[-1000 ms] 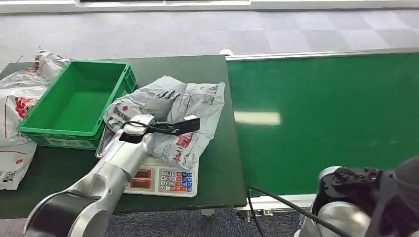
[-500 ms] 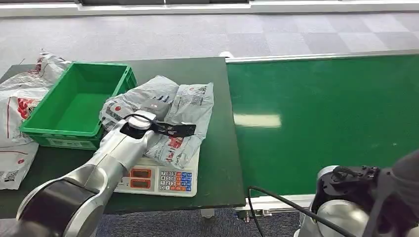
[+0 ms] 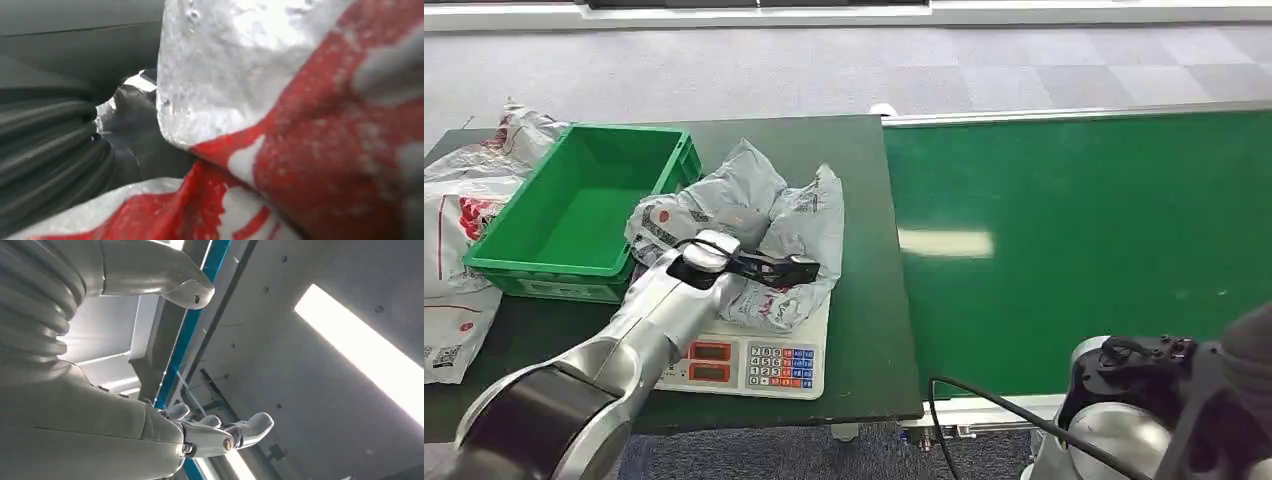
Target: Moved the parcel from conveyor to table for the left to box.
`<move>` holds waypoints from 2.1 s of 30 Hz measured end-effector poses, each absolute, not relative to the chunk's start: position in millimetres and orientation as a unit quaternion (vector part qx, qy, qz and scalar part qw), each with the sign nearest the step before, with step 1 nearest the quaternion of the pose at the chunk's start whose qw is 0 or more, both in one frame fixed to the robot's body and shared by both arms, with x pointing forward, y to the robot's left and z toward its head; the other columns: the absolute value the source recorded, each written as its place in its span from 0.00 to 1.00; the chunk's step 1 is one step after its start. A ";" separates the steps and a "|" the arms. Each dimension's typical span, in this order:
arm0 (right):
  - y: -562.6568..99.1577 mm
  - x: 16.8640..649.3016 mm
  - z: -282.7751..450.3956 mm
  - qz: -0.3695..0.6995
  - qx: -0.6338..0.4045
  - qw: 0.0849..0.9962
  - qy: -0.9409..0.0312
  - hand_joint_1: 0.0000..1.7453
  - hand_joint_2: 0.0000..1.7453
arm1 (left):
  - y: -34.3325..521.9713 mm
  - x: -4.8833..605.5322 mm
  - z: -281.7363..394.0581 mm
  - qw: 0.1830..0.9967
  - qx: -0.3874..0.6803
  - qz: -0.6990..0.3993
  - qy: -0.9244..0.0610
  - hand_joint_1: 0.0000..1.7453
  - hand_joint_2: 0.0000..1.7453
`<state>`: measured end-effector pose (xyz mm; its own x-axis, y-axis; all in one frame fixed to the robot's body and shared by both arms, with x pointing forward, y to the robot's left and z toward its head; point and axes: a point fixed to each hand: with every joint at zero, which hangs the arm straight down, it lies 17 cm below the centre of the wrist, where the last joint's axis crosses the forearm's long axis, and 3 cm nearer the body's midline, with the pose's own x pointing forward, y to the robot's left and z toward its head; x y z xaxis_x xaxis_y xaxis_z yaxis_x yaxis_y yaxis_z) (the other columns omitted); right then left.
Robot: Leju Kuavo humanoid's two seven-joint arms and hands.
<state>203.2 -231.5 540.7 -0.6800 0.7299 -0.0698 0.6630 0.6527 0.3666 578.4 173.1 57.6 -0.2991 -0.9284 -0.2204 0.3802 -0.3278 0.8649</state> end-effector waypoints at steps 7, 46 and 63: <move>-235.8 194.1 542.1 0.162 0.394 0.115 0.897 0.00 1.00 | 153.0 607.0 145.7 0.372 0.500 -0.582 -0.522 1.00 1.00; -223.9 195.2 542.8 0.166 0.355 0.111 0.913 0.00 1.00 | 392.6 623.9 282.0 0.473 0.655 -0.223 -0.546 1.00 1.00; -203.5 188.7 545.0 0.154 0.331 0.121 0.923 0.00 1.00 | 486.5 588.4 214.8 0.568 0.679 -0.182 -0.428 0.00 0.00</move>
<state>188.7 -203.5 545.0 -0.7516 0.6484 -0.1211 0.5742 0.7335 0.3635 588.4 486.5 214.8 0.5673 -0.7881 0.2390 -0.3751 0.0111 0.9269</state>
